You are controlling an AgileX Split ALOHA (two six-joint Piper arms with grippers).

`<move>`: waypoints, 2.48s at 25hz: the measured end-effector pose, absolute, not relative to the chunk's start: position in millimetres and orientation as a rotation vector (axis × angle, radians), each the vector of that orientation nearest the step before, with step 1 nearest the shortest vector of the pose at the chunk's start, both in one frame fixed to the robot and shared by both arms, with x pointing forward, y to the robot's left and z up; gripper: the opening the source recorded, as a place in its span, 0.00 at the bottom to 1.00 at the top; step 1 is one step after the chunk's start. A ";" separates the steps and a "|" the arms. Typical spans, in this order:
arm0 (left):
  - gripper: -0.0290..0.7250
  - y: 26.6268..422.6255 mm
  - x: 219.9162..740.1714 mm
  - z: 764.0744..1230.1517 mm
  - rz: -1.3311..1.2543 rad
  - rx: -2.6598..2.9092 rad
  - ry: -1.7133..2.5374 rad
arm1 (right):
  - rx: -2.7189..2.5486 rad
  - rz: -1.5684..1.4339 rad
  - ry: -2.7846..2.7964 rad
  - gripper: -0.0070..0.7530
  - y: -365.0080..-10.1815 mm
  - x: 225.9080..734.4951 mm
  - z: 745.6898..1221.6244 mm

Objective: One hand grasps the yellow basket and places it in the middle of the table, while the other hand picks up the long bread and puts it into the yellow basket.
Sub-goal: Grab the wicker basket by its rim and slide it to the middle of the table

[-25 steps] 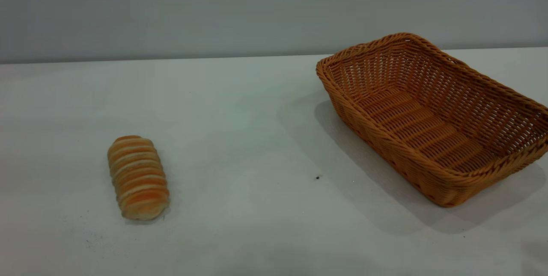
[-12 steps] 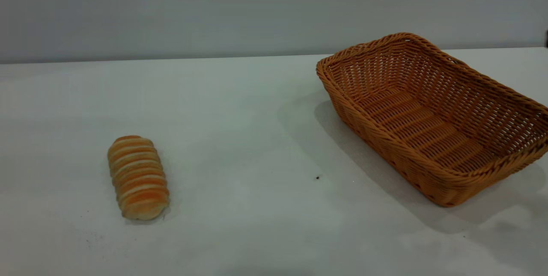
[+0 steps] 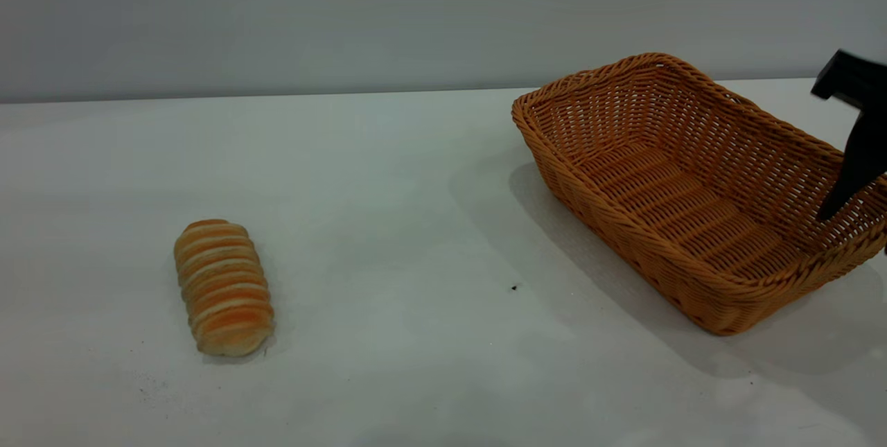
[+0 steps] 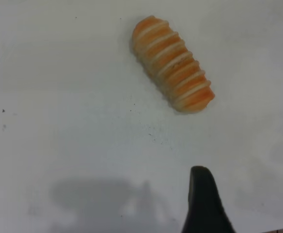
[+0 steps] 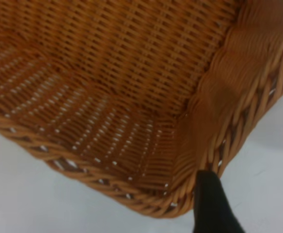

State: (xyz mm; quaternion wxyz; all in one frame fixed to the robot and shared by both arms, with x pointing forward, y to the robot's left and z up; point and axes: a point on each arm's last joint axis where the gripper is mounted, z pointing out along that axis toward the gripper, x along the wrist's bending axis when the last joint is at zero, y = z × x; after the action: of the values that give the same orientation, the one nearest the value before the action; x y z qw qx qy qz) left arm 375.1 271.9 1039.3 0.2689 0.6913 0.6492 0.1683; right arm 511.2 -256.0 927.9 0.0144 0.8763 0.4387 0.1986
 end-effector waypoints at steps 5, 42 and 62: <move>0.71 271.7 375.0 1039.3 0.457 1.879 1.735 | 2.735 0.600 1.352 0.61 -256.3 515.5 916.2; 0.71 271.6 375.6 1039.9 0.463 1.876 1.727 | 2.527 0.560 1.618 0.14 -254.8 563.4 878.5; 0.71 271.6 375.3 1039.7 0.461 1.880 1.729 | 2.291 0.661 2.059 0.15 -187.1 568.5 864.9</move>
State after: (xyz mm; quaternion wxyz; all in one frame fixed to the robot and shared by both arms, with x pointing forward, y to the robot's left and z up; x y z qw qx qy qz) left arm 375.3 271.6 1039.7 0.2698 0.6975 0.6414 0.1711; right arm 568.5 -187.1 864.9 -0.0043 0.7273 0.6535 0.2097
